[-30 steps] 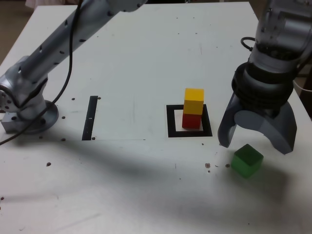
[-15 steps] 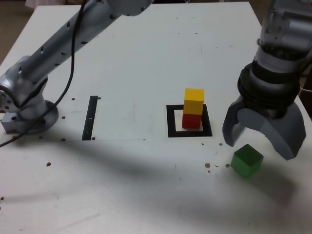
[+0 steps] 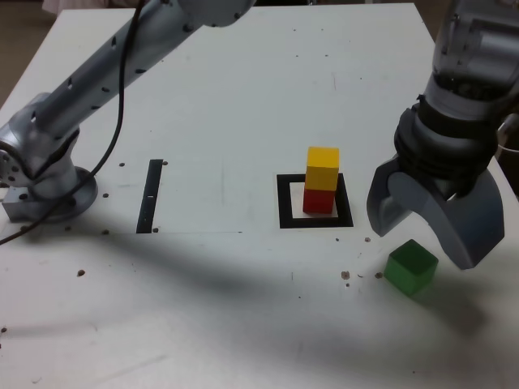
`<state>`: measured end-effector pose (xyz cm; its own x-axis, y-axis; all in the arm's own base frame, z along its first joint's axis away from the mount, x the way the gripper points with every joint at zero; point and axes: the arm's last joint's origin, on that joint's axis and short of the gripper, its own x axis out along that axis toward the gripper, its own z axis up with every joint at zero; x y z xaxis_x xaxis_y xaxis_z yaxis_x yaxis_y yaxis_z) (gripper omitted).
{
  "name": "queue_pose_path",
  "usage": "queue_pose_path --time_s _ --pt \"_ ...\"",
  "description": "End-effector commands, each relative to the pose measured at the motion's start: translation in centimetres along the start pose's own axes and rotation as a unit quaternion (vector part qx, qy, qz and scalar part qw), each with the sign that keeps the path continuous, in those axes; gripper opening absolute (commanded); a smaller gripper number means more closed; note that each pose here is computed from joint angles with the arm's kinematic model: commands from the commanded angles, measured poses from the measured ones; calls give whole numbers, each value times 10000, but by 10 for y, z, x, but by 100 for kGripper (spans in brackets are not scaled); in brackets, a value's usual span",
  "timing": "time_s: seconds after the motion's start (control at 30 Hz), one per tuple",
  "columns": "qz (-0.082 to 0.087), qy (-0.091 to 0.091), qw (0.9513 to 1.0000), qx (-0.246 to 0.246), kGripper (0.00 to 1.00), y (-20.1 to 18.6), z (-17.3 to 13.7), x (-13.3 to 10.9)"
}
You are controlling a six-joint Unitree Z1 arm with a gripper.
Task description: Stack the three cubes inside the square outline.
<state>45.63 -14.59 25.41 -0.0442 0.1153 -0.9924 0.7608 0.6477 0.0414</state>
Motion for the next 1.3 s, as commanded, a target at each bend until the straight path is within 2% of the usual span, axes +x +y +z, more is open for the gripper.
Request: queue_pose_path --time_s 0.0,0.37,0.67,0.8,0.97,1.03,1.1,1.27 --pt "-47 125 9999 36 99 -1 2 7" --pt "-146 299 9994 56 96 -4 14 28" --pt "-179 440 9988 -90 84 -4 18 37" --pt "-177 460 9987 -148 73 -6 20 40" --pt "-159 472 9985 -243 46 -6 22 42" --pt "-155 465 9985 -253 39 -6 23 42" --pt "-145 450 9986 -243 33 -6 23 41" --pt "-140 450 9986 -230 30 -6 23 40"
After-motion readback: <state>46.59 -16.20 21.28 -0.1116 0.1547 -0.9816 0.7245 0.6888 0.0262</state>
